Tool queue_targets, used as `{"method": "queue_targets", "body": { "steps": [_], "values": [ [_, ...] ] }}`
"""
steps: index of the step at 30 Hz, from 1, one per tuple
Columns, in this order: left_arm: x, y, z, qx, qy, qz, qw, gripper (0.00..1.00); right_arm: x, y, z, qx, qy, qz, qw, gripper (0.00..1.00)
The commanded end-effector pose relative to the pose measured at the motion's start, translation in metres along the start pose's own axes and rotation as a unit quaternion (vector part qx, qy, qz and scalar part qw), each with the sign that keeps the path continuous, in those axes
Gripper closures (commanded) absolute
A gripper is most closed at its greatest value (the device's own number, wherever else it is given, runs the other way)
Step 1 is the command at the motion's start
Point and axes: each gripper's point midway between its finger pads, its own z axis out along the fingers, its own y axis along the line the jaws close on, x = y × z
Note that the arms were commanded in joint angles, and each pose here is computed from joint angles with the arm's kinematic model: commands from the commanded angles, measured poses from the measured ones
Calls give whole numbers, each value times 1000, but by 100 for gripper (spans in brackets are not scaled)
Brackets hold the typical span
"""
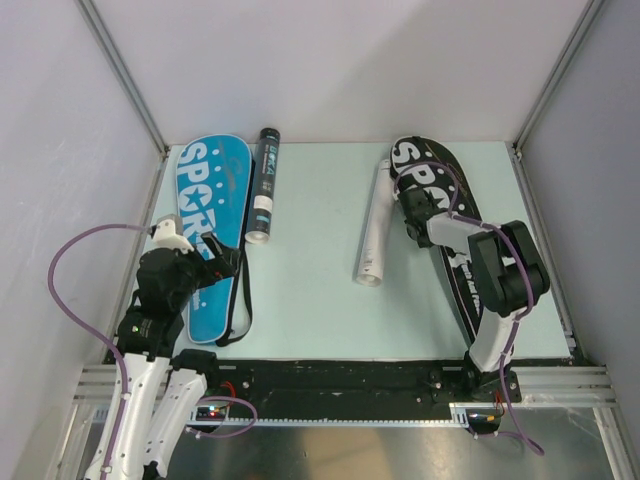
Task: Pack up the badminton gear
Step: Place the racket bag at the center of the board.
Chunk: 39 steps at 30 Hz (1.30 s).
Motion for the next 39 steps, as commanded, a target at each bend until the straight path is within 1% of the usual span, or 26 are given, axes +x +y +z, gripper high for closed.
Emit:
{"method": "queue_targets", "body": {
  "steps": [1,6,13,16,19,23,26,28,30,32,33,34,35,36,37,39],
  "values": [
    [-10,0,1,1,-23,11,1000,0,21,-1,10,-9,51,5,999,93],
    [-9,0,2,1,-21,12,1000,0,15,4,17,-13,47,4,999,87],
    [-8,0,2,1,-21,12,1000,0,38,-15,37,6,101,39,994,87],
    [-8,0,2,1,-22,12,1000,0,42,-24,41,17,107,41,993,87],
    [-9,0,2,1,-21,12,1000,0,31,-23,41,18,86,18,996,89],
    [-8,1,2,0,-21,12,1000,0,3,-10,36,23,42,-41,998,91],
    [-9,4,2,-9,-25,12,1000,0,-16,0,26,24,9,-55,998,91],
    [-10,5,2,-11,-26,13,1000,0,-27,2,18,25,-9,-56,998,90],
    [-9,5,2,-12,-26,13,999,0,-35,2,8,25,-23,-59,998,76],
    [-10,4,2,-10,-26,12,1000,0,-40,0,-4,22,-34,-60,997,55],
    [-9,4,2,-9,-25,12,1000,0,-41,-1,-11,17,-37,-60,997,41],
    [-8,3,2,-7,-24,11,1000,0,-43,1,-18,8,-42,-61,997,20],
    [-8,3,3,-6,-24,11,1000,0,-43,2,-27,1,-42,-58,997,11],
    [-7,3,3,-6,-23,10,1000,0,-42,4,-35,0,-42,-57,997,6],
    [-7,4,3,-6,-22,10,1000,0,-40,4,-44,-2,-40,-47,998,3],
    [-4,0,4,4,-17,12,1000,0,-35,9,-62,-18,-36,-27,999,1]
  ]
}}
